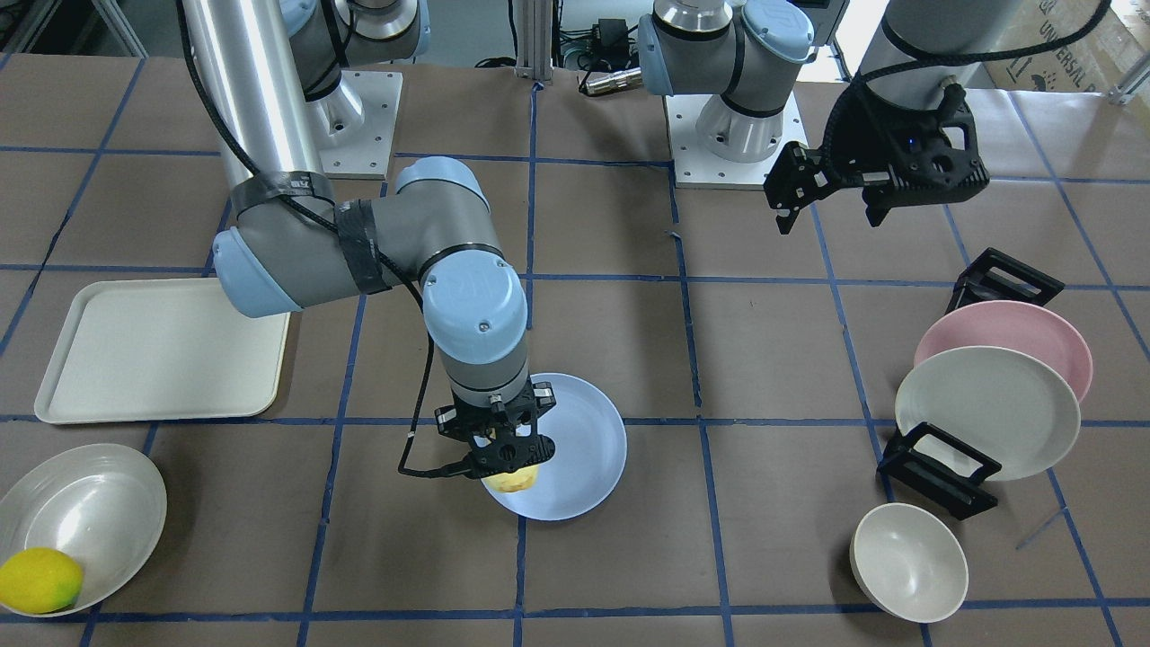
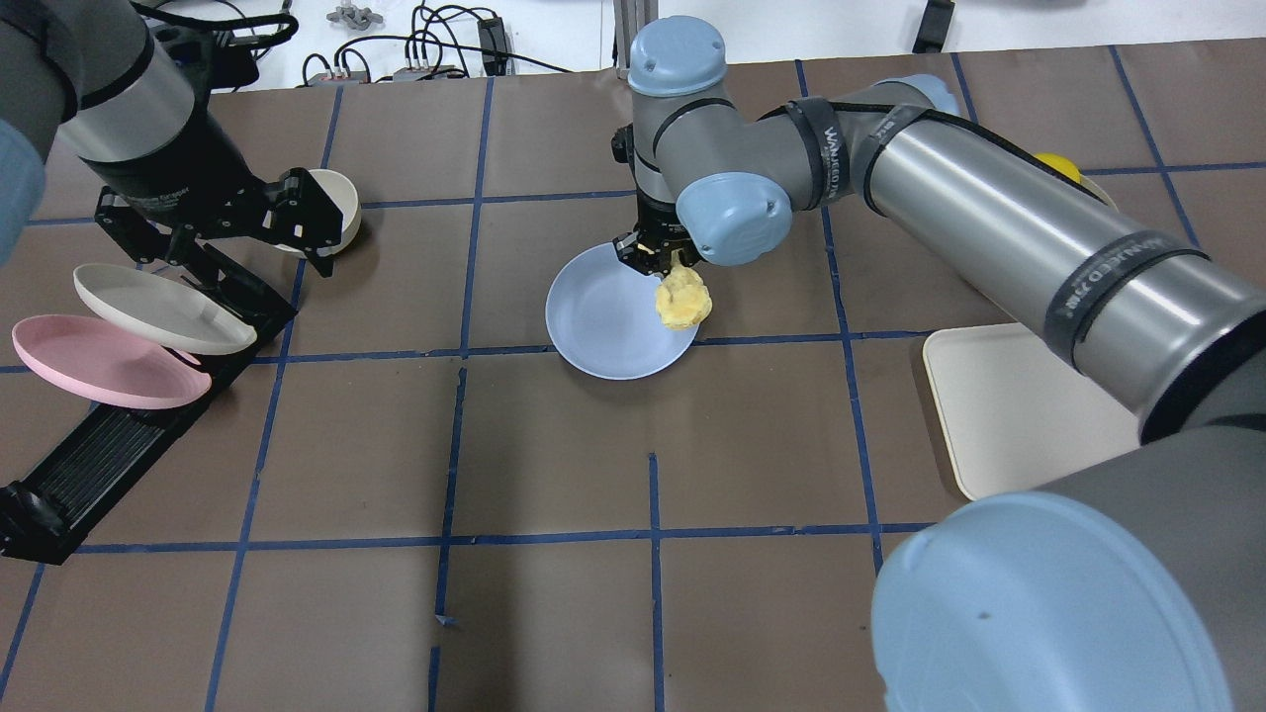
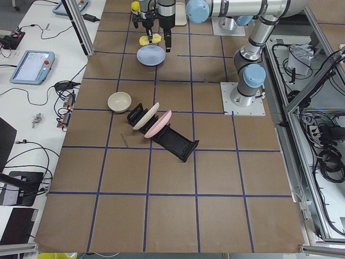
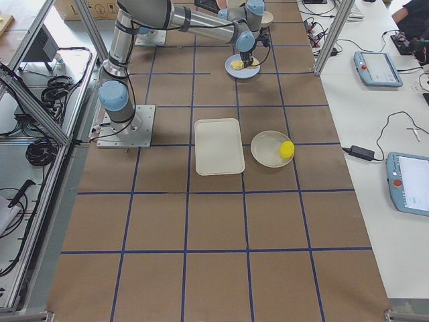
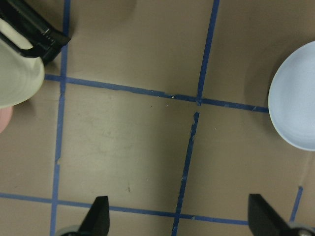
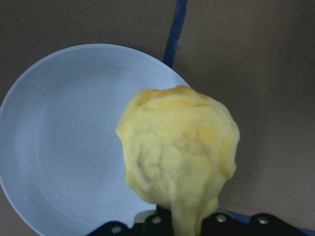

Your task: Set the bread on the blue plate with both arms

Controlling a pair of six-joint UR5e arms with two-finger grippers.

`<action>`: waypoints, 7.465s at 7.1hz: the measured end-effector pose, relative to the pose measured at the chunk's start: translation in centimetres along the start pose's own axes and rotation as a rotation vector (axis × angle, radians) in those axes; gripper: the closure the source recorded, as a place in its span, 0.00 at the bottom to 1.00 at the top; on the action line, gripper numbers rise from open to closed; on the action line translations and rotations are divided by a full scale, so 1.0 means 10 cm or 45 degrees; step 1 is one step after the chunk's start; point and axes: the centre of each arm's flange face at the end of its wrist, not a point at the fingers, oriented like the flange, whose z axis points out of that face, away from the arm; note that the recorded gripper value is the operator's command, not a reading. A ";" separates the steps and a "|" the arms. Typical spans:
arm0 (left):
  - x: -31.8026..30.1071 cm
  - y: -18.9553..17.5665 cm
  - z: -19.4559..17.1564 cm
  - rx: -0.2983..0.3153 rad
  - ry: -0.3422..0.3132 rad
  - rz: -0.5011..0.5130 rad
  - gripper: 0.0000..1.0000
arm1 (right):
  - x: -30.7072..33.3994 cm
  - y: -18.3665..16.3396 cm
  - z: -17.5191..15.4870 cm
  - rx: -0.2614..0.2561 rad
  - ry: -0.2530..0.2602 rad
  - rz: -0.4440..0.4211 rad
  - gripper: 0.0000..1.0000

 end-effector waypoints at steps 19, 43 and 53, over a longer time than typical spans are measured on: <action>0.03 -0.25 -0.17 0.013 0.058 -0.013 0.00 | 2.19 1.32 -1.71 -0.135 0.021 0.106 0.00; 0.05 -0.27 -0.16 0.016 0.061 -0.014 0.00 | 1.61 1.47 -2.10 -0.004 -0.005 0.016 0.00; 0.06 -0.26 -0.18 0.021 0.071 -0.014 0.00 | 1.47 1.48 -2.04 -0.019 -0.003 0.012 0.00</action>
